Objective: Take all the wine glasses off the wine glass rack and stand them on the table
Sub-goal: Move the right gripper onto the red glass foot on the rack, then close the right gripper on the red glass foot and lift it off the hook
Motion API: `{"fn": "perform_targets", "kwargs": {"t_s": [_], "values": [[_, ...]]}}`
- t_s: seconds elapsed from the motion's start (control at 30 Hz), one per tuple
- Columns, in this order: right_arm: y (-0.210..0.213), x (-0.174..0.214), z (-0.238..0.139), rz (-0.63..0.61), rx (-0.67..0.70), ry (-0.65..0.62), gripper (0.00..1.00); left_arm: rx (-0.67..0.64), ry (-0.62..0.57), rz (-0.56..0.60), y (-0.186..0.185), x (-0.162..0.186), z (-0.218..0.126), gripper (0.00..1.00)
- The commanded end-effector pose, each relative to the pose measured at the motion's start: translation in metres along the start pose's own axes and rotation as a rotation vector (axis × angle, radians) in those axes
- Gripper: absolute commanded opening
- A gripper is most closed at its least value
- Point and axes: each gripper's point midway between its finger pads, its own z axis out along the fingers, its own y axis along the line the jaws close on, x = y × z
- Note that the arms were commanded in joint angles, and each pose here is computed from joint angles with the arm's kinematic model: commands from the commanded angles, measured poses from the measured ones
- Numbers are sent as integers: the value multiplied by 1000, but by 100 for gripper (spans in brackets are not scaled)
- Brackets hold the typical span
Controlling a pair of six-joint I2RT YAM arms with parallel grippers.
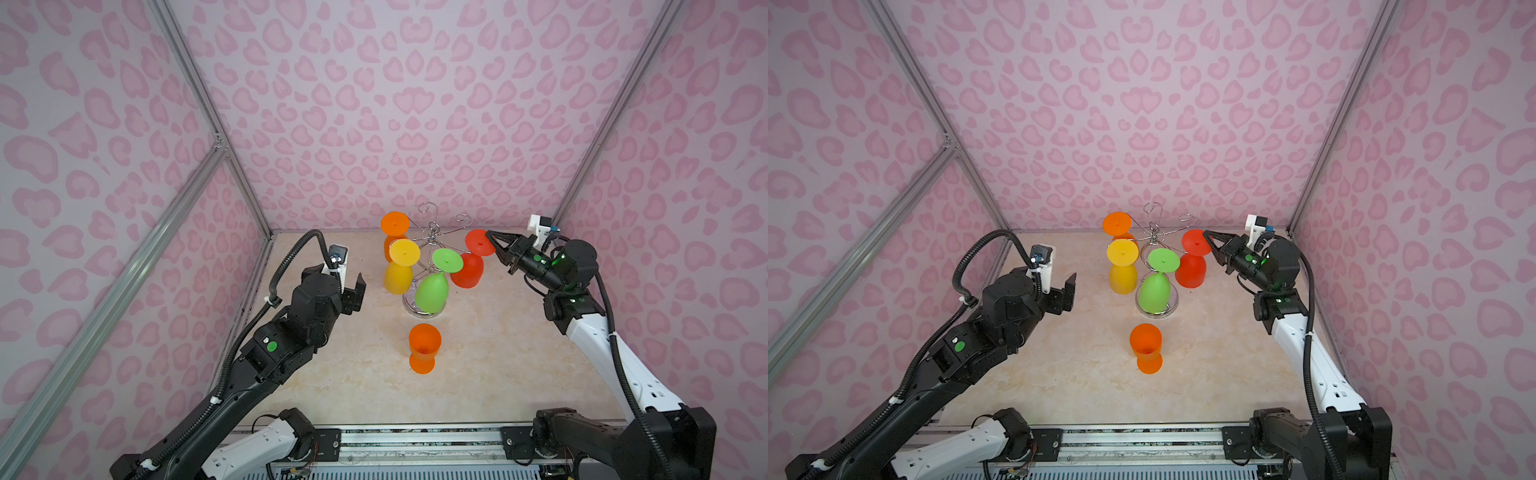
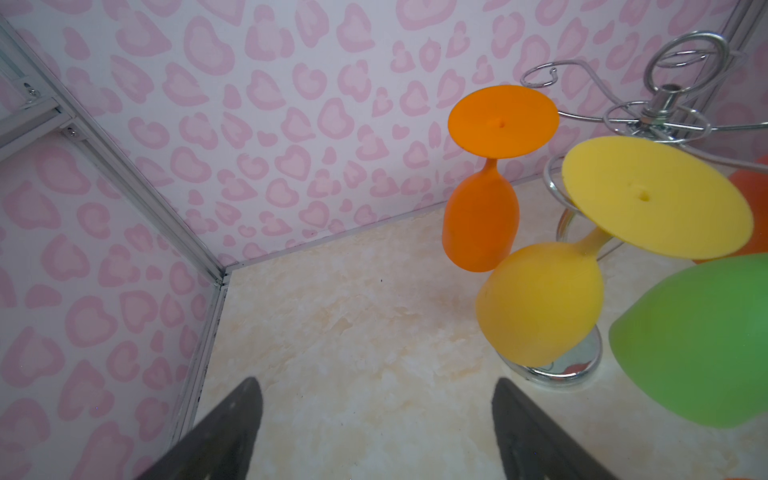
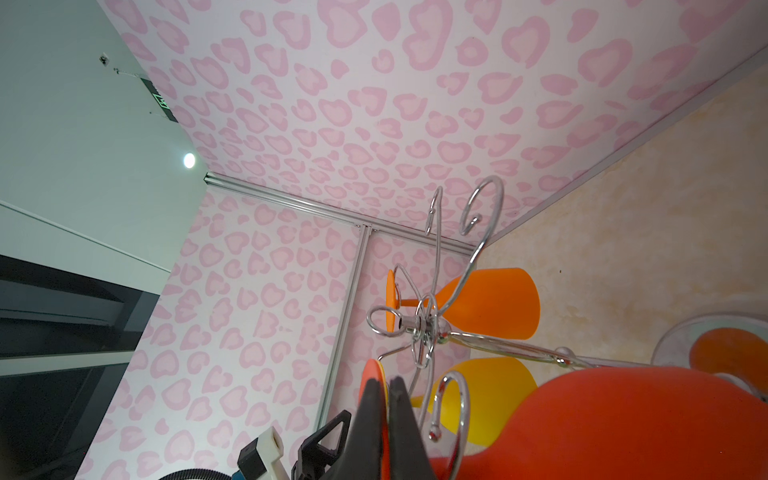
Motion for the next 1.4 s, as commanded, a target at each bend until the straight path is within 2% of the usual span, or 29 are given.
{"fn": "perform_targets", "kwargs": {"t_s": [0.0,0.63,1.37], "values": [[2,5,3,-11,-14,14,0,4,-34,-29,0,-8,0,88],[6,17,41,-36,-10,69,0,0,-24,-27,1,-2,0,88],[3,3,58,-82,57,58,0,-4,-22,-23,3,-3,-2,88]]}}
